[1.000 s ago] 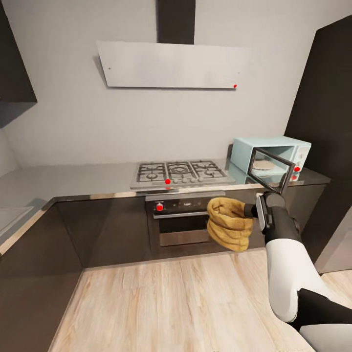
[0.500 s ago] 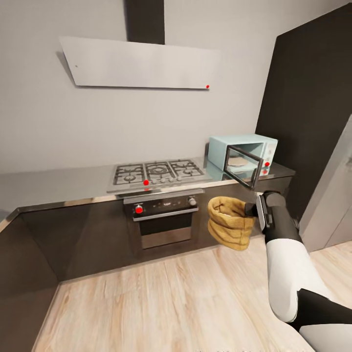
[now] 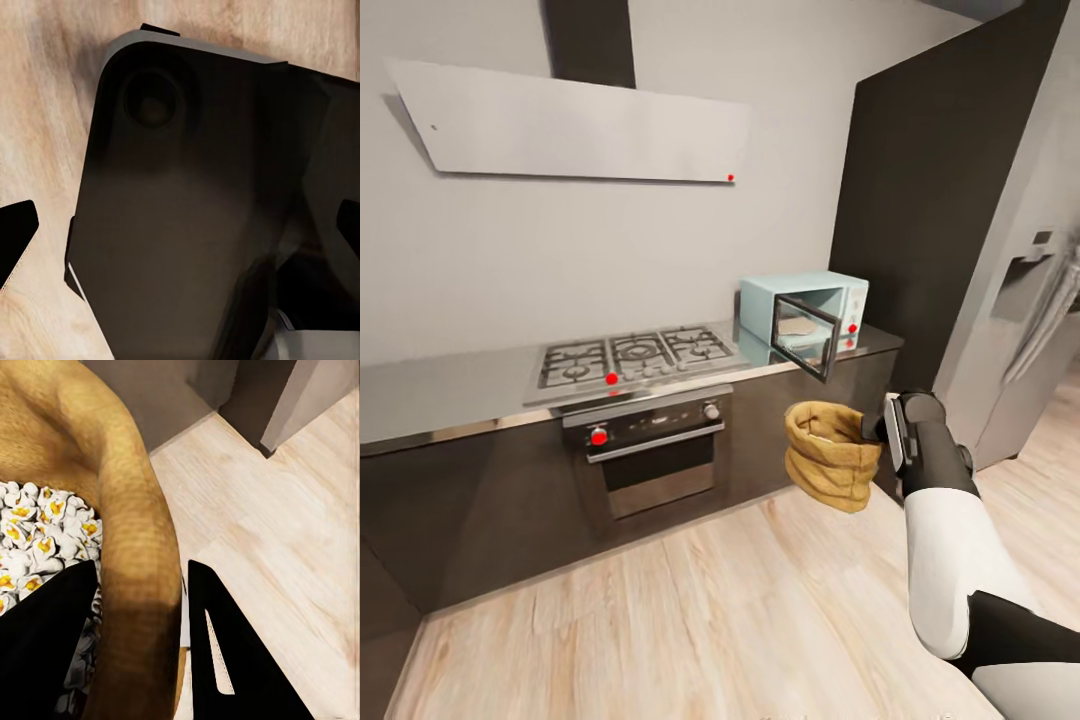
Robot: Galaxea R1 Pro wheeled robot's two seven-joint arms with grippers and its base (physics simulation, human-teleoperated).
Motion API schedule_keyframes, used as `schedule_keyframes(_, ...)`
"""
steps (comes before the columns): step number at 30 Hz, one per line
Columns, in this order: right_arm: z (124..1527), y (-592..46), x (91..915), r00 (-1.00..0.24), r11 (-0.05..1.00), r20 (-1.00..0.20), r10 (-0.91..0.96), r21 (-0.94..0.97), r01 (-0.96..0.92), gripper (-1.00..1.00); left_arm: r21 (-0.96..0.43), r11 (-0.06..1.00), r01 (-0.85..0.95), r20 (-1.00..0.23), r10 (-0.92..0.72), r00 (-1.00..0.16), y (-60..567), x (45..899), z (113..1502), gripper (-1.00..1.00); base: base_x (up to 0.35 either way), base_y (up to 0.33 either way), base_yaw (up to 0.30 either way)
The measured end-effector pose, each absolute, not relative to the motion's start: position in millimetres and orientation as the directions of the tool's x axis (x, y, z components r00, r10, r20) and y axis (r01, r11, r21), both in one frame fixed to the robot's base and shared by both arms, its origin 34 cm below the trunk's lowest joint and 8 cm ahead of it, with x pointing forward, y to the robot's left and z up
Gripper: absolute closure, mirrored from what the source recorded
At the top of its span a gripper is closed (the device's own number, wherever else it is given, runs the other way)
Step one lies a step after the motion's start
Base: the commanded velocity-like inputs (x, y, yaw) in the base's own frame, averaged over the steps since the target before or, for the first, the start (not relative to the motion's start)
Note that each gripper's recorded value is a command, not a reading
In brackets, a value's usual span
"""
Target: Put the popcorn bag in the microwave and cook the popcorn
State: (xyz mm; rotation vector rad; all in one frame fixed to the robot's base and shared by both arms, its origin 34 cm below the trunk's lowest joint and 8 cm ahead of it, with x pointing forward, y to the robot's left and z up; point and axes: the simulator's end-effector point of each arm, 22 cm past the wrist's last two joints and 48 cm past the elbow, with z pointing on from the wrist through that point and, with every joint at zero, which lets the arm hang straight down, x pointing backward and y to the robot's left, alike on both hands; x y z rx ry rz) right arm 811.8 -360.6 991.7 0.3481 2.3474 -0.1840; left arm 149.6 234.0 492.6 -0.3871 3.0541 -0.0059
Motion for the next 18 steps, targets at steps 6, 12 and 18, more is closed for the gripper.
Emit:
schedule_keyframes(6,991.7,-360.5,811.9,-0.687,0.953,-0.7,0.195,-0.03,0.302,1.0,-0.013,0.969,-0.248,-0.063,-0.249,-0.967,233.7,149.9,492.6,-1.0,0.0,0.0,-0.289)
schedule_keyframes(12,991.7,-360.5,811.9,-0.687,0.953,-0.7,0.195,-0.03,0.302,1.0,-0.013,0.969,-0.248,-0.061,-0.248,-0.967,233.6,149.7,492.6,-1.0,0.0,0.0,-0.289)
schedule_keyframes(18,991.7,-360.6,811.8,-0.687,0.953,-0.7,0.195,-0.031,0.302,1.0,-0.013,0.969,-0.248,-0.062,-0.248,-0.967,233.7,149.7,492.6,-1.0,0.0,0.0,-0.289)
